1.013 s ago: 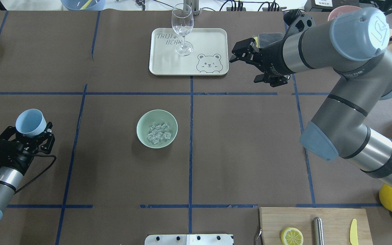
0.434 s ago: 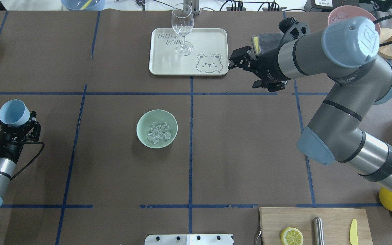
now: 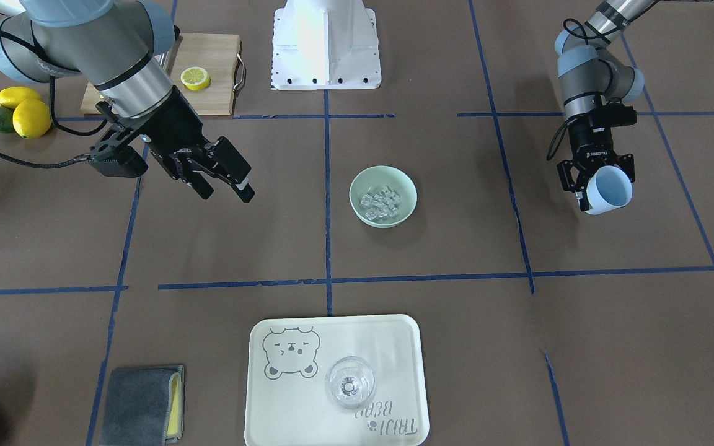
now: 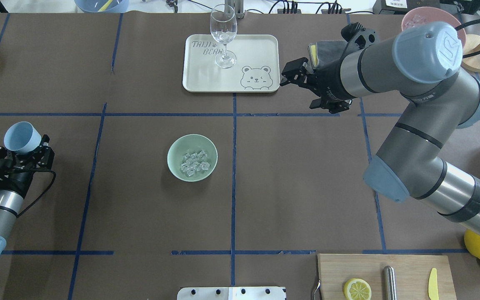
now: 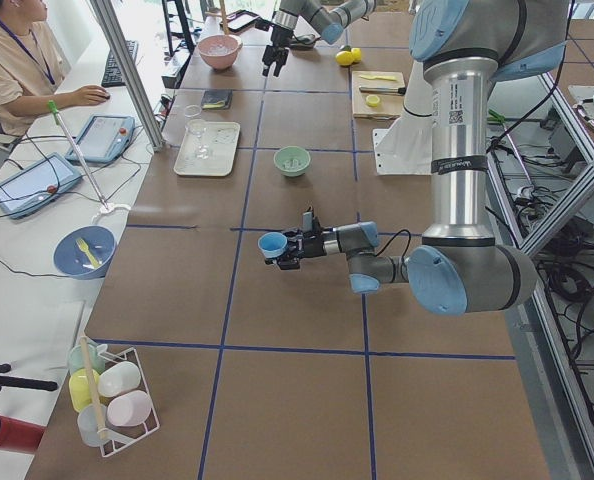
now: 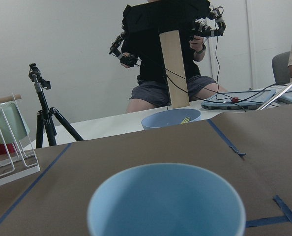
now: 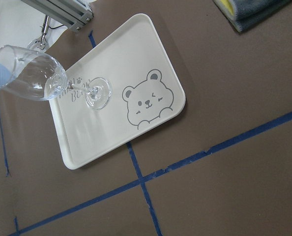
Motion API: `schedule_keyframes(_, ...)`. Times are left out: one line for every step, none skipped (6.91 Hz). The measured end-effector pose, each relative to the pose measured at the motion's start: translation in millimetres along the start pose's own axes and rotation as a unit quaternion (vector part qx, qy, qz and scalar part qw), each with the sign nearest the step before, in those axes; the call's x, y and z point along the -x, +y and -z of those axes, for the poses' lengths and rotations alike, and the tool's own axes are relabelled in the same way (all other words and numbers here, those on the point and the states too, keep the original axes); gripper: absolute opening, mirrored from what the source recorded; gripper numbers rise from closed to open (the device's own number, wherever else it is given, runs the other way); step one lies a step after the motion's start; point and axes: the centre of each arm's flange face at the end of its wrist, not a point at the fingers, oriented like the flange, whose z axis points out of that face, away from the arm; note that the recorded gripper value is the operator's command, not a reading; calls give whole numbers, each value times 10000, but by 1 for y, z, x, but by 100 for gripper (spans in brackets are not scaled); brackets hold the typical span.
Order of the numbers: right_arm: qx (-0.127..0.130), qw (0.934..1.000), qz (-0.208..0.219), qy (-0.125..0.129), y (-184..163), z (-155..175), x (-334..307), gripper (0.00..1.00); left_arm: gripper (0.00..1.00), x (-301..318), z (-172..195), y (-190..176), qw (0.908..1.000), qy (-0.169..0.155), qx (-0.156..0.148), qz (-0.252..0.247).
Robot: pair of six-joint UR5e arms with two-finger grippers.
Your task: Pour ice into bowl
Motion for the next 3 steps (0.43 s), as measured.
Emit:
schedule_keyframes(-5, 10000, -2, 6, -1, -1, 0, 100, 0, 8, -3, 8, 9999, -27, 72, 75)
schedule_keyframes(-2, 10000, 0, 4, 0, -1, 0, 100, 0, 17, -6, 15, 9999, -90, 94, 105)
schedule_keyframes(2, 10000, 1, 2, 1, -2, 1, 100, 0, 25, -10, 21, 9997, -166, 76, 165)
